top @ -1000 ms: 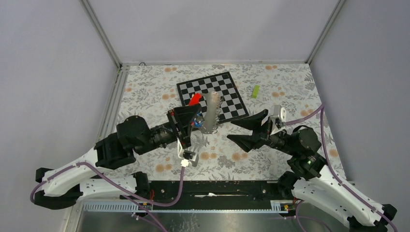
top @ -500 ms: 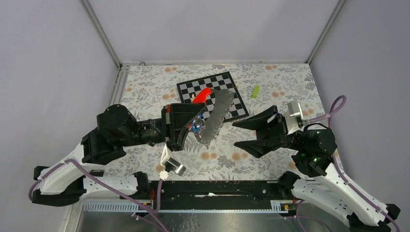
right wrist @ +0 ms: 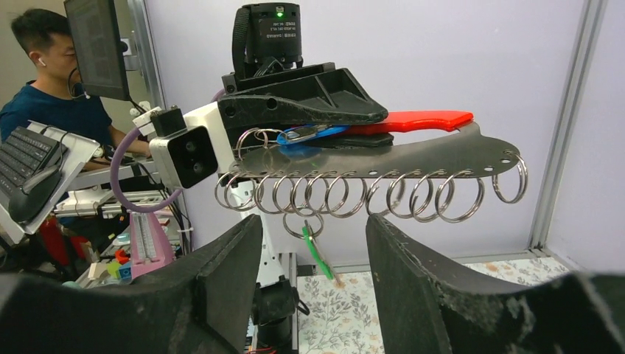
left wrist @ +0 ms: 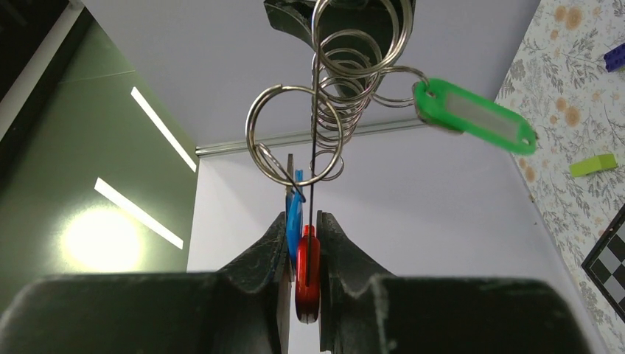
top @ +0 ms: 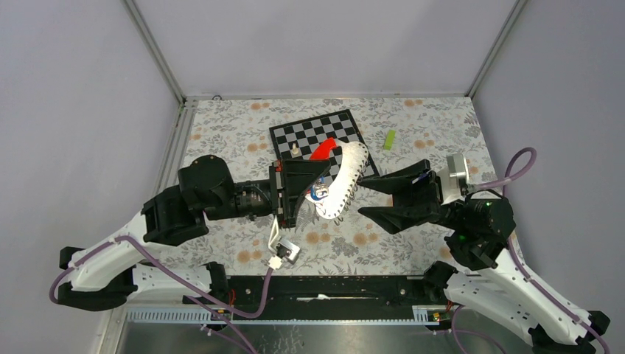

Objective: Remove the keys from the keyring
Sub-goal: Adjust the key on the keyring.

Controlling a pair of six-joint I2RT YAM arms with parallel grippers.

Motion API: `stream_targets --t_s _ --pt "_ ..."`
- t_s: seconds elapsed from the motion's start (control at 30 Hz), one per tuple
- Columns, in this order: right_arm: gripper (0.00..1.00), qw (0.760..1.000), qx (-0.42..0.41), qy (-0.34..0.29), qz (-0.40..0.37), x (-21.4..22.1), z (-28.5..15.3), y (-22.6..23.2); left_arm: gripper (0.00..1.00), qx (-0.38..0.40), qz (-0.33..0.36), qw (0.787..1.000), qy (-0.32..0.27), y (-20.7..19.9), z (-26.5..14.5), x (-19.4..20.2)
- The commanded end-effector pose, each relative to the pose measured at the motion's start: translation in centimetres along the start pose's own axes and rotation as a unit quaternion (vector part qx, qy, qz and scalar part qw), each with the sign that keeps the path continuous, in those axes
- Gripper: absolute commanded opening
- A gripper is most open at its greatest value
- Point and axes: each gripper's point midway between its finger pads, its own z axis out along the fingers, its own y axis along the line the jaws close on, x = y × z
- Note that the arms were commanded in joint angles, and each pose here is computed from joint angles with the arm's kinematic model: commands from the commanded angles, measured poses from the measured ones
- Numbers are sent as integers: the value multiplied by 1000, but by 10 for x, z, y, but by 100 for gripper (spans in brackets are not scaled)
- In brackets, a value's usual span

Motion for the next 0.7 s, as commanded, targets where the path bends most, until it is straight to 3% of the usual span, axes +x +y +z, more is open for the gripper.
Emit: stream_targets --t_s 0.0,0.67 --pt "60 1000 -2 -14 -21 -7 0 1 0 -56 23 998 6 42 -14 2" --pt "52 997 -63 11 44 8 8 16 0 -57 16 998 -1 42 -13 0"
